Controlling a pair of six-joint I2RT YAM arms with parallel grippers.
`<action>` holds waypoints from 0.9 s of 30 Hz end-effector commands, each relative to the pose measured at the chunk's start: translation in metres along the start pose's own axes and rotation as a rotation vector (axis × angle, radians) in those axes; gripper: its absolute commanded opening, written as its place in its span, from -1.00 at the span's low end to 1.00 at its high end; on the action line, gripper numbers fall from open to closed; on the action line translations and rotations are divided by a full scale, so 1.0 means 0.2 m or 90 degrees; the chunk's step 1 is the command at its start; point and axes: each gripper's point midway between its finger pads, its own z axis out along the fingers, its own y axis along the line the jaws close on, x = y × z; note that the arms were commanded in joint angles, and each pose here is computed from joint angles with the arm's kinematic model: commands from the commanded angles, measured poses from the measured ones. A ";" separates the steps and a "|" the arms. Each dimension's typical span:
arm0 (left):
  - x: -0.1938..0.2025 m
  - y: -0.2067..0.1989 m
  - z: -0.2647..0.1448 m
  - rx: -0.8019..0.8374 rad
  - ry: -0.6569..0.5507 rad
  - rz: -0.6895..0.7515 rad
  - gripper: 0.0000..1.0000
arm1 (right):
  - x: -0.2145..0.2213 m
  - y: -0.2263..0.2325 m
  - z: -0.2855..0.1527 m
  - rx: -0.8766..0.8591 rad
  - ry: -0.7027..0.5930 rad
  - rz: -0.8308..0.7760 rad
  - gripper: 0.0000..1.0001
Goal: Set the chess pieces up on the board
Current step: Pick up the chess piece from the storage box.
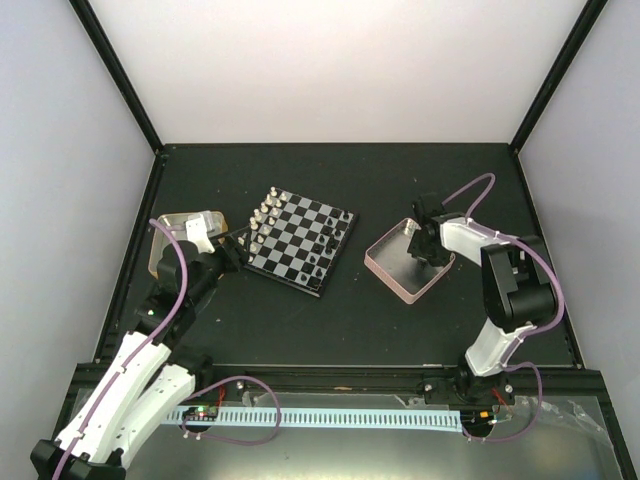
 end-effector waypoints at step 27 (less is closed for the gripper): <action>0.23 -0.49 0.17 0.243 0.152 0.035 0.34 | 0.11 0.42 -0.65 -0.538 0.072 0.321 -0.86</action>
